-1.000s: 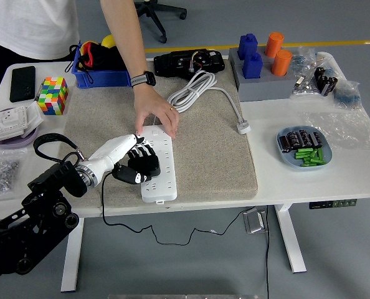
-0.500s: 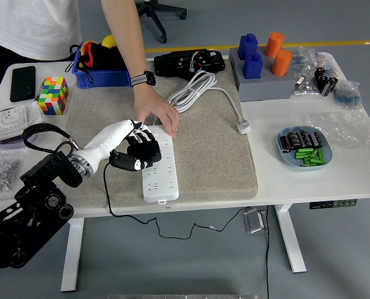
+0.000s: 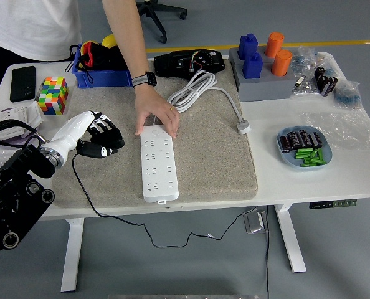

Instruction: Pull the plug out,throw it away,press the button

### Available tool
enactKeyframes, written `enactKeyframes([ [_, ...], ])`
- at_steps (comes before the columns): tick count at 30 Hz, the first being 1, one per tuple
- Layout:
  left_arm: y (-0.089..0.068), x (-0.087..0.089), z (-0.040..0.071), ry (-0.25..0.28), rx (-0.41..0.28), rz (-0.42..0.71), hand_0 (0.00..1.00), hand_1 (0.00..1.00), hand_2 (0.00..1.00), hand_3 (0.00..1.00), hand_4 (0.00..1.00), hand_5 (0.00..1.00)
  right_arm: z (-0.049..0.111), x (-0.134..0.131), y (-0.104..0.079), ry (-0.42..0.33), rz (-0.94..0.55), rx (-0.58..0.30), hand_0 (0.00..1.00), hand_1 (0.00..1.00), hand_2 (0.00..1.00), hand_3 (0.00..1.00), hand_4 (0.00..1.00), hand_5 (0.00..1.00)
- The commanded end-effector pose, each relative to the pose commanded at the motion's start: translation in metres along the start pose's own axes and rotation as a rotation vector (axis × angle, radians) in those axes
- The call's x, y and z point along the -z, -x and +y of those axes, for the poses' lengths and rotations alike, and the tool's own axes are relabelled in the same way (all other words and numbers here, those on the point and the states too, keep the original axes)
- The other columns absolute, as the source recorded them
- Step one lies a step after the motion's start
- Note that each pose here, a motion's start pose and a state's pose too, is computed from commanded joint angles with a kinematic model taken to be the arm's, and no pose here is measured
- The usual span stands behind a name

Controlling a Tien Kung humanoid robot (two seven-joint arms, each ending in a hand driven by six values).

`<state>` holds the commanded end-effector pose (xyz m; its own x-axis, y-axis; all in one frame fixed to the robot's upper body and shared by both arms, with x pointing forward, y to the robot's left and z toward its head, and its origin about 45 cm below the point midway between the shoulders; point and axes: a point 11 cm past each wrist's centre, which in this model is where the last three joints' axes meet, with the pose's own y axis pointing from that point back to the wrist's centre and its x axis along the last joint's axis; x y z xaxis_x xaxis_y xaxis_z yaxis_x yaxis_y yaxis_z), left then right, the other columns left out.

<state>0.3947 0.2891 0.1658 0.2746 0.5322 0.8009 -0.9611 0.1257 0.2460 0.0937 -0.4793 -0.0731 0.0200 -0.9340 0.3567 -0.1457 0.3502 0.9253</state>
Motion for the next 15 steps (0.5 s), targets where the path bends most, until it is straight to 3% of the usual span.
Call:
enactKeyframes([
  [2,0.003,0.001,-0.002,-0.005,0.005,0.001,0.512,0.433,0.46,0.573,0.707,0.002,0.0,0.0,0.0,-0.001,0.0,0.001,0.749,0.701,0.709,0.724,0.776,0.633],
  [3,0.004,0.002,-0.003,-0.008,0.008,0.0,0.537,0.516,0.519,0.587,0.733,0.002,0.0,0.001,0.0,-0.001,0.0,0.001,0.749,0.701,0.709,0.724,0.776,0.633],
  [8,0.01,0.004,-0.008,-0.023,0.02,0.0,0.537,0.516,0.519,0.587,0.733,0.002,0.0,0.0,0.0,0.0,-0.001,0.0,0.749,0.701,0.709,0.724,0.776,0.633],
  [9,0.011,0.004,-0.009,-0.028,0.024,0.0,0.615,0.6,0.571,0.605,0.751,0.002,0.0,0.0,0.0,0.0,-0.001,0.0,0.749,0.701,0.709,0.723,0.776,0.633],
  [14,0.014,0.008,-0.011,-0.069,0.051,-0.004,0.615,0.6,0.571,0.605,0.751,0.002,0.0,0.0,-0.001,0.001,-0.001,-0.001,0.749,0.701,0.709,0.723,0.776,0.633],
  [15,0.014,0.009,-0.012,-0.079,0.054,-0.007,0.715,0.732,0.7,0.709,0.817,0.002,0.0,0.0,-0.001,0.0,-0.001,-0.001,0.749,0.701,0.709,0.723,0.776,0.632],
])
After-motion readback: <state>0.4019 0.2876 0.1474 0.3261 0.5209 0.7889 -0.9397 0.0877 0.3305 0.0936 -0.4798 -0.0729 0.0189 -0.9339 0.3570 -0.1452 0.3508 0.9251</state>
